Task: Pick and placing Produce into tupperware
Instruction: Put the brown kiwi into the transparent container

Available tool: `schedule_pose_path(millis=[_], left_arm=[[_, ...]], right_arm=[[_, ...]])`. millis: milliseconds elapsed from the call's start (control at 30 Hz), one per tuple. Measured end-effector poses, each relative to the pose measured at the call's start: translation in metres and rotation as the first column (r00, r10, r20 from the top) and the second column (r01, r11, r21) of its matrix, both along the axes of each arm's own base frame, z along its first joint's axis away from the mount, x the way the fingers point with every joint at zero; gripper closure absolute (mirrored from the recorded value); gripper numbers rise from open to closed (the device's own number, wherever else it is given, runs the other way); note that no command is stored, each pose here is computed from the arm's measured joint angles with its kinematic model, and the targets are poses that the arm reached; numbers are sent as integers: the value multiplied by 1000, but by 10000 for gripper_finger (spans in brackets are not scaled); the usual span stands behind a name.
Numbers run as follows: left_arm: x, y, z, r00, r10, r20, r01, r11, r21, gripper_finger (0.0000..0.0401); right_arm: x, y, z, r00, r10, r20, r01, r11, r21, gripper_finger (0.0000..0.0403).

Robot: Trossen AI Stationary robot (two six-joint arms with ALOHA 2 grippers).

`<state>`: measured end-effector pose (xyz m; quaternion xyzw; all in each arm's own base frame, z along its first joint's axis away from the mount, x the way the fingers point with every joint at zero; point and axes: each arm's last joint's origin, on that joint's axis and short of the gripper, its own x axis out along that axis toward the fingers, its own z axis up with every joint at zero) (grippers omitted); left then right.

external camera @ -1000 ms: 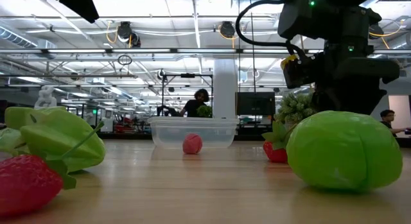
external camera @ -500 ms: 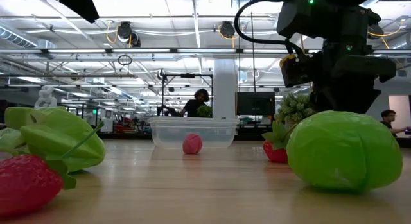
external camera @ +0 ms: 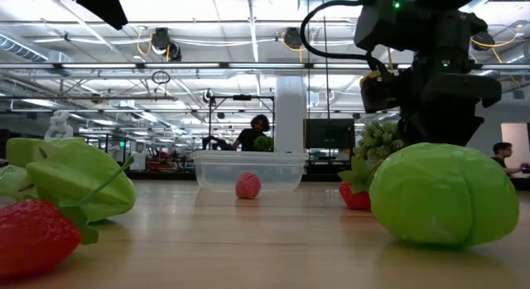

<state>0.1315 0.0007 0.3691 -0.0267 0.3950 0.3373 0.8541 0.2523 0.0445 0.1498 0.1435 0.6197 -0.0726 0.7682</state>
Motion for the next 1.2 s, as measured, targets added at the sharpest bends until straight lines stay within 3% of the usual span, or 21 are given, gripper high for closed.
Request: schedule_pose_path(millis=[400, 733, 1000, 1200], left_arm=[[0, 0, 0, 1000, 0, 0, 0, 1000, 0, 144], [0, 0, 0, 1000, 0, 0, 0, 1000, 0, 144], [0, 0, 0, 1000, 0, 0, 0, 1000, 0, 144], [0, 0, 0, 1000, 0, 0, 0, 1000, 0, 144]], right_arm=[[10, -5, 12, 999, 20, 45, -20, 1000, -3, 167], [36, -20, 51, 983, 85, 164, -79, 996, -41, 163], [59, -44, 90, 934, 169, 316, -134, 982, -130, 162], [75, -58, 110, 858, 242, 454, -154, 962, -224, 162]])
